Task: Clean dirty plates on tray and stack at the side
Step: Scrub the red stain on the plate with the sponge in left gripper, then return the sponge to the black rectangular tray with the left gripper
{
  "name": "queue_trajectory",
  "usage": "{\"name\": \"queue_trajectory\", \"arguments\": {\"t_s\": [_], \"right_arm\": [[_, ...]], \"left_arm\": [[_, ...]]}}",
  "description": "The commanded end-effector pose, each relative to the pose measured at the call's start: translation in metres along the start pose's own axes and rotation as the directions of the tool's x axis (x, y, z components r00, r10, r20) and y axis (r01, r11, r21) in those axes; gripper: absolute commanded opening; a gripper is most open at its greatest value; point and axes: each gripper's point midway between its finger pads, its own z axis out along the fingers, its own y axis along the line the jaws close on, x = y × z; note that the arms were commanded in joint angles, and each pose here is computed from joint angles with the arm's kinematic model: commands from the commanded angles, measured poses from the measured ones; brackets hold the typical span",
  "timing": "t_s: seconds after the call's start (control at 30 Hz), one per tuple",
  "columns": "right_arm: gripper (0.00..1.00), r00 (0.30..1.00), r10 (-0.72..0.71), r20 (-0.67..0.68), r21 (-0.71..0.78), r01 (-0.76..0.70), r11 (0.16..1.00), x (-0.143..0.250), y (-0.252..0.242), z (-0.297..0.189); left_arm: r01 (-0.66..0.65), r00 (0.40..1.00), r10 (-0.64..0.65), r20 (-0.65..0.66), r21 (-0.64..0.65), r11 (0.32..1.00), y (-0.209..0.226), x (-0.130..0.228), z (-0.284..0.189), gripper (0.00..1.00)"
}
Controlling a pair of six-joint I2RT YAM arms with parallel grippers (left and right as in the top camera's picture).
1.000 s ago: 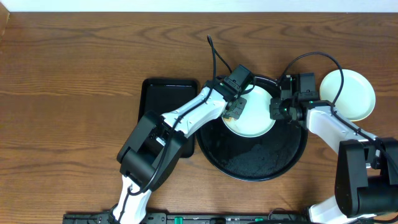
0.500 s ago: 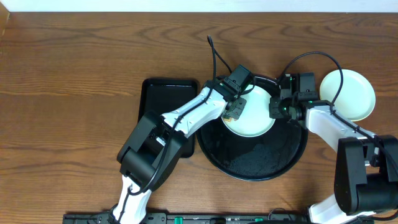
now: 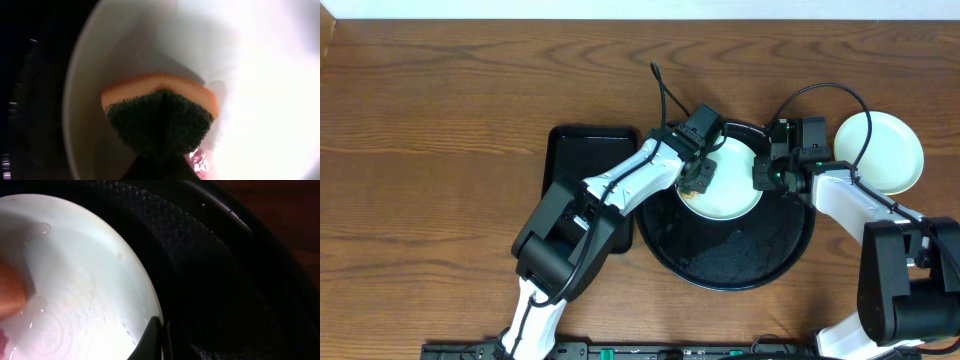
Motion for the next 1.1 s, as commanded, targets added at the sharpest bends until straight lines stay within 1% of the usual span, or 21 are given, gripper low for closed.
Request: {"name": "queue_trajectory", "arguments": {"t_s": [0.0, 0.2, 0.3, 0.4, 0.53, 0.57, 0.63, 0.7, 0.87, 0.97, 1.07], "right_arm": [[0.01, 0.999, 0.0, -0.052, 0.022, 0.001, 1.0, 0.015, -0.004, 0.011], [0.01, 0.999, 0.0, -0.052, 0.021, 0.001, 1.0, 0.015, -0.004, 0.011], [0.01, 0.999, 0.0, -0.052, 0.007, 0.001, 1.0, 0.015, -0.002, 0.011], [0.01, 0.999, 0.0, -0.052, -0.001, 0.0, 1.0, 0.015, -0.001, 0.011], [0.01, 0.999, 0.0, -0.052, -0.001, 0.0, 1.0, 0.015, -0.001, 0.011], [0.01, 0.999, 0.0, -0.053, -0.001, 0.0, 1.0, 0.015, -0.001, 0.011], [0.01, 0.999, 0.0, -0.054, -0.001, 0.0, 1.0, 0.016, -0.001, 0.011], [0.01, 0.999, 0.0, -0.054, -0.001, 0.0, 1.0, 0.016, -0.001, 0.011], [0.01, 0.999, 0.0, -0.052, -0.001, 0.0, 1.0, 0.015, -0.001, 0.011], [0.01, 0.999, 0.0, -0.052, -0.001, 0.0, 1.0, 0.015, -0.001, 0.011], [0.01, 0.999, 0.0, -0.052, -0.001, 0.0, 1.0, 0.015, -0.001, 0.011]], "left_arm": [[0.053, 0.99, -0.039, -0.133, 0.099, 0.994, -0.021, 0.034, 0.025, 0.08], [0.104, 0.989, -0.091, -0.12, 0.108, 0.989, -0.034, 0.032, 0.026, 0.08], [0.114, 0.99, -0.101, -0.099, 0.133, 0.985, -0.044, 0.027, 0.026, 0.08], [0.124, 0.991, -0.106, -0.08, 0.257, 0.958, -0.067, 0.016, 0.022, 0.08], [0.116, 0.993, -0.107, -0.044, 0.384, 0.916, -0.086, -0.002, 0.013, 0.08], [0.115, 0.993, -0.112, -0.031, 0.396, 0.911, -0.086, -0.008, 0.008, 0.08], [0.12, 0.991, -0.132, 0.003, 0.402, 0.908, -0.078, -0.024, -0.003, 0.08], [0.124, 0.986, -0.161, 0.052, 0.421, 0.898, -0.067, -0.043, -0.025, 0.08], [0.175, 0.942, -0.285, 0.179, 0.461, 0.87, -0.023, -0.086, -0.097, 0.08], [0.166, 0.912, -0.327, 0.247, 0.506, 0.846, 0.0, -0.101, -0.146, 0.08], [0.196, 0.883, -0.371, 0.286, 0.493, 0.848, 0.029, -0.102, -0.18, 0.08]]}}
